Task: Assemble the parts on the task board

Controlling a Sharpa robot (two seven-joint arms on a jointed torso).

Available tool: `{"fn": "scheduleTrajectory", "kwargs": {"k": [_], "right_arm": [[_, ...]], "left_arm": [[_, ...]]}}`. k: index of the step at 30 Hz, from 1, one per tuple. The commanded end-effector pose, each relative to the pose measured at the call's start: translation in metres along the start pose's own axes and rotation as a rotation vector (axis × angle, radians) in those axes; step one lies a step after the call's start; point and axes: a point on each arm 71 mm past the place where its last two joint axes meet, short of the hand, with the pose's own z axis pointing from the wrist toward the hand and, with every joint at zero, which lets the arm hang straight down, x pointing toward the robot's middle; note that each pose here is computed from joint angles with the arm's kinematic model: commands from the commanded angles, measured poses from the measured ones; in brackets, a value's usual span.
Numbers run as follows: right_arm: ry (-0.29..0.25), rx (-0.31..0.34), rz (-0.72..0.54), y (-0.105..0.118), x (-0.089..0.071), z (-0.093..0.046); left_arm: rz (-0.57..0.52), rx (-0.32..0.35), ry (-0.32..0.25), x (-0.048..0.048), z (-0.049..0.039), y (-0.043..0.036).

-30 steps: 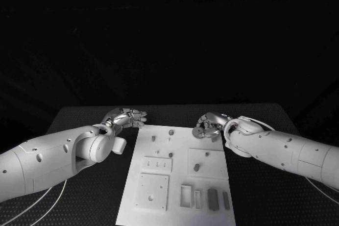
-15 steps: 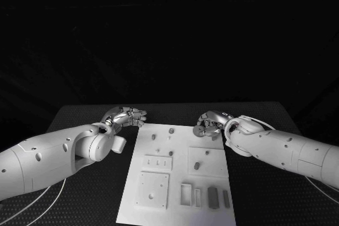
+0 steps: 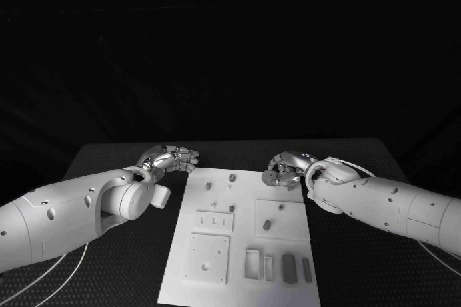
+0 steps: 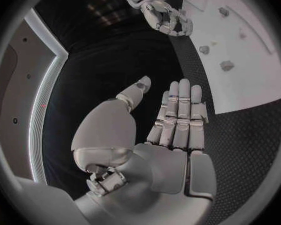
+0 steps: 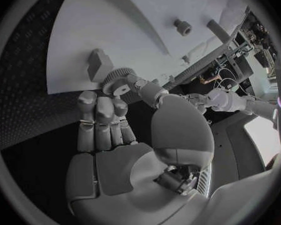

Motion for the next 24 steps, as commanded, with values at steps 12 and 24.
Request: {"fn": "scheduleTrajectory", "kwargs": {"k": [12,24], "right_arm": [[0.027,-0.010,-0.032,0.0010,0.0075,-0.0017],[0.006,-0.030,-0.147,0.0041,0.0090,-0.0002]], "left_arm": [[0.008,0.016,0.023,0.0031,-0.0002,-0.0021],[0.008,0.015,0.025,0.0031,0.0000,-0.0020]]}}
